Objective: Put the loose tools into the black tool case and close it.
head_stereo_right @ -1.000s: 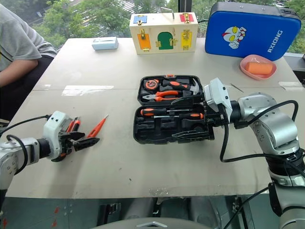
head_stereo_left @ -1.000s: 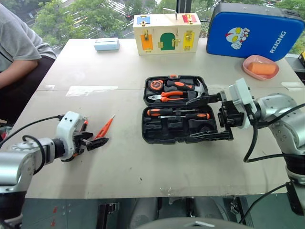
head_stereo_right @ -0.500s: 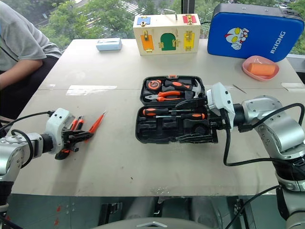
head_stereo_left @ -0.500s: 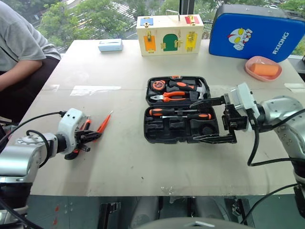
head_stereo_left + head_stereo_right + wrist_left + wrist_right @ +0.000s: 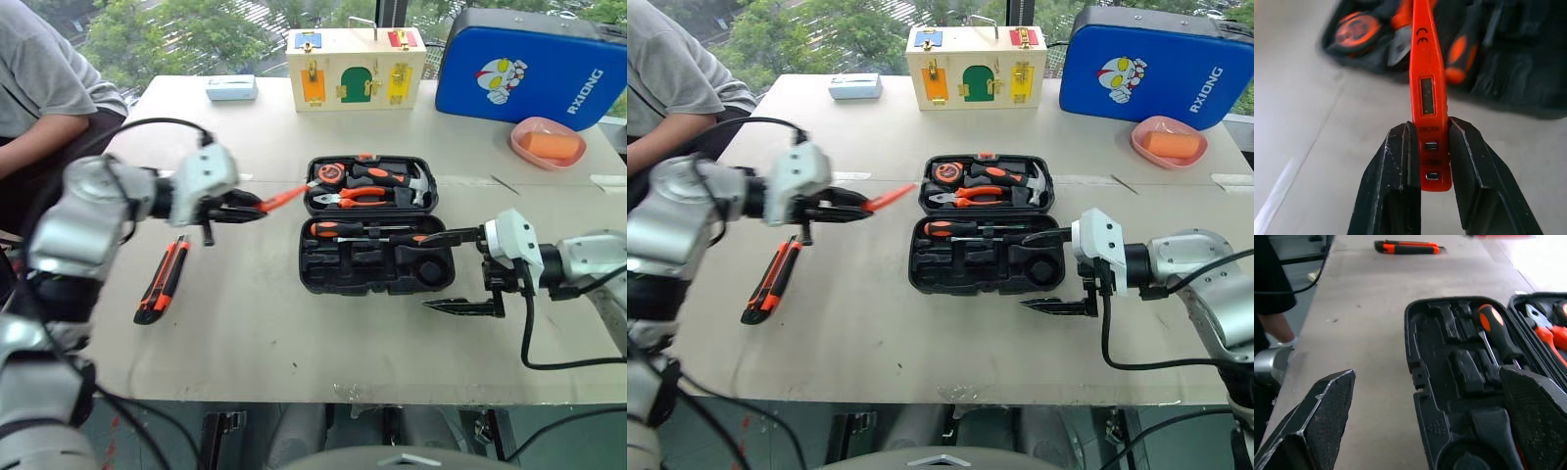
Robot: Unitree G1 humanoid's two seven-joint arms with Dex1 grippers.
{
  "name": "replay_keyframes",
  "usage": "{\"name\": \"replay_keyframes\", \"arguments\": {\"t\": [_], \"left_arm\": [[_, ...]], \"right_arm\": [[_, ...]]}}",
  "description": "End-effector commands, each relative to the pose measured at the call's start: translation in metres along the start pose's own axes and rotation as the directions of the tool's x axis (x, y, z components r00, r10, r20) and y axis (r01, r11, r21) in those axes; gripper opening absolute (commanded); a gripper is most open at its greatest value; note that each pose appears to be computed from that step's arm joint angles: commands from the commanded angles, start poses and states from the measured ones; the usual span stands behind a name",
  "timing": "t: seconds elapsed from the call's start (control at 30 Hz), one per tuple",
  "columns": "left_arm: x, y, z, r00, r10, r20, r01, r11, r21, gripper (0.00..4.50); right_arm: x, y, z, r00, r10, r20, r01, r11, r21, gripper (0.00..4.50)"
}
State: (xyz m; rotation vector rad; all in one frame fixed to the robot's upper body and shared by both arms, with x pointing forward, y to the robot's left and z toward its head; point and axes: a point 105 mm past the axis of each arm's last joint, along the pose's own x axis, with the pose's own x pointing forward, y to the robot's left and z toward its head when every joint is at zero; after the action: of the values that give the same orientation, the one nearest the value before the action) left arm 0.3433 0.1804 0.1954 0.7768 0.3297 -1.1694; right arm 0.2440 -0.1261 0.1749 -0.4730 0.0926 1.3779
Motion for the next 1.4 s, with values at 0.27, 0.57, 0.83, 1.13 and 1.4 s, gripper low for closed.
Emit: {"name": "replay_keyframes", "arguments": {"t": [0.27, 0.57, 0.83, 1.13, 1.4], "left_arm": [[0.056, -0.014, 0.007, 0.96, -0.271, -0.068, 0.274, 0.961, 0.029, 0.57], [0.076, -0.021, 0.006, 0.945, -0.301, -0.124, 0.298, 0.954, -0.042, 0.57], [0.082, -0.027, 0.003, 0.933, -0.332, -0.141, 0.33, 0.943, -0.039, 0.57], [0.071, -0.03, 0.012, 0.925, -0.368, -0.097, 0.361, 0.929, -0.079, 2.32], [0.018, -0.033, 0.039, 0.927, -0.346, 0.142, 0.366, 0.919, -0.146, 4.03]], "right_arm": [[0.0, 0.016, 0.008, 0.996, -0.089, -0.002, 0.089, 0.996, -0.032, 4.5], [0.001, 0.008, 0.011, 0.993, -0.119, -0.003, 0.119, 0.992, -0.05, 4.5], [0.003, 0.003, 0.017, 0.992, -0.125, 0.005, 0.125, 0.991, -0.057, 4.5], [0.008, -0.002, 0.025, 0.991, -0.131, 0.026, 0.132, 0.99, -0.052, 4.5], [0.007, -0.005, 0.023, 0.991, -0.129, 0.027, 0.13, 0.991, -0.04, 4.5]]}}
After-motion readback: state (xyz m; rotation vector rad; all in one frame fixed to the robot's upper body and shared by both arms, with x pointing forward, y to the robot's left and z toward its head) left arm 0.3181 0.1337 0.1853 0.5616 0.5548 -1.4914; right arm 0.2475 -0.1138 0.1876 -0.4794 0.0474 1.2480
